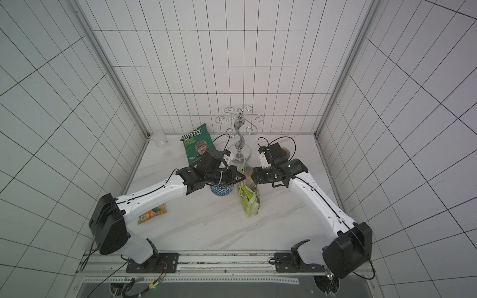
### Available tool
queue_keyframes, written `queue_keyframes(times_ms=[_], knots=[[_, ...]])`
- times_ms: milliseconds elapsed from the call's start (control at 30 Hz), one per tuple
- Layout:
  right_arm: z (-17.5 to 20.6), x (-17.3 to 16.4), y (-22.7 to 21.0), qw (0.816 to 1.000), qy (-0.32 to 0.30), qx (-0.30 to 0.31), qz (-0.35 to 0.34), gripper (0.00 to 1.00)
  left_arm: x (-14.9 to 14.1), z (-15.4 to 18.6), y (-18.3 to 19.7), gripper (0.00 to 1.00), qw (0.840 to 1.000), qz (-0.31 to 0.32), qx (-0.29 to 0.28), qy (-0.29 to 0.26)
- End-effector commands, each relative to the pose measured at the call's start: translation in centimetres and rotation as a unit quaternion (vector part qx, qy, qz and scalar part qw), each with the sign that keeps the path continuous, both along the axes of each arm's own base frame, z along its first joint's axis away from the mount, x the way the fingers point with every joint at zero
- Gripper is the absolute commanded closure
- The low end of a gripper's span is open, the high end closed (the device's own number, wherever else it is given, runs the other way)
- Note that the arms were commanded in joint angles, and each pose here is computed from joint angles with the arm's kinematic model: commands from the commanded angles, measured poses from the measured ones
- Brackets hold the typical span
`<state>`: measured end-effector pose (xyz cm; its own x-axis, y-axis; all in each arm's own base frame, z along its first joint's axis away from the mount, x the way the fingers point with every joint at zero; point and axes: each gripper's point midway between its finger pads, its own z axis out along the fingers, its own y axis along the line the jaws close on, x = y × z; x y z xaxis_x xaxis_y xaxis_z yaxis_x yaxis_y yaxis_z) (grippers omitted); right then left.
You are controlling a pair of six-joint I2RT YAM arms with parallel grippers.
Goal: Pour the oats into the breakfast bowl
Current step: Open the oats bag at the center of the board.
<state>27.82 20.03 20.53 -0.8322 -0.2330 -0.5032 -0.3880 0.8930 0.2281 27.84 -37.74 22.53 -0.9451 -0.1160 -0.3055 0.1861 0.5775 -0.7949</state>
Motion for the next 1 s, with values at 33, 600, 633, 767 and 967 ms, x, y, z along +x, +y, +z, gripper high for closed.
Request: queue_keyframes(times_ms=[33,600,633,767,967], knots=[[-0.1,0.9,-1.0,0.997,-0.016,-0.068,-0.012,0.63,0.7,3.9,-1.1,1.00,0.998,-0.007,-0.035,-0.044],[2.3,7.3,-5.6,0.975,-0.105,-0.172,-0.097,1.00,3.8,3.7,1.0,1.00,0.993,0.063,0.091,-0.045],[2.3,7.5,-5.8,0.974,-0.105,-0.173,-0.100,1.00,4.0,3.5,1.0,1.00,0.992,0.066,0.096,-0.044],[2.0,8.2,-6.0,0.978,-0.100,-0.152,-0.101,1.00,4.6,2.4,0.9,1.00,0.990,0.072,0.113,-0.040],[1.5,7.4,-4.2,0.991,-0.081,-0.085,-0.070,1.00,4.8,1.2,0.3,1.00,0.991,0.067,0.114,-0.028]])
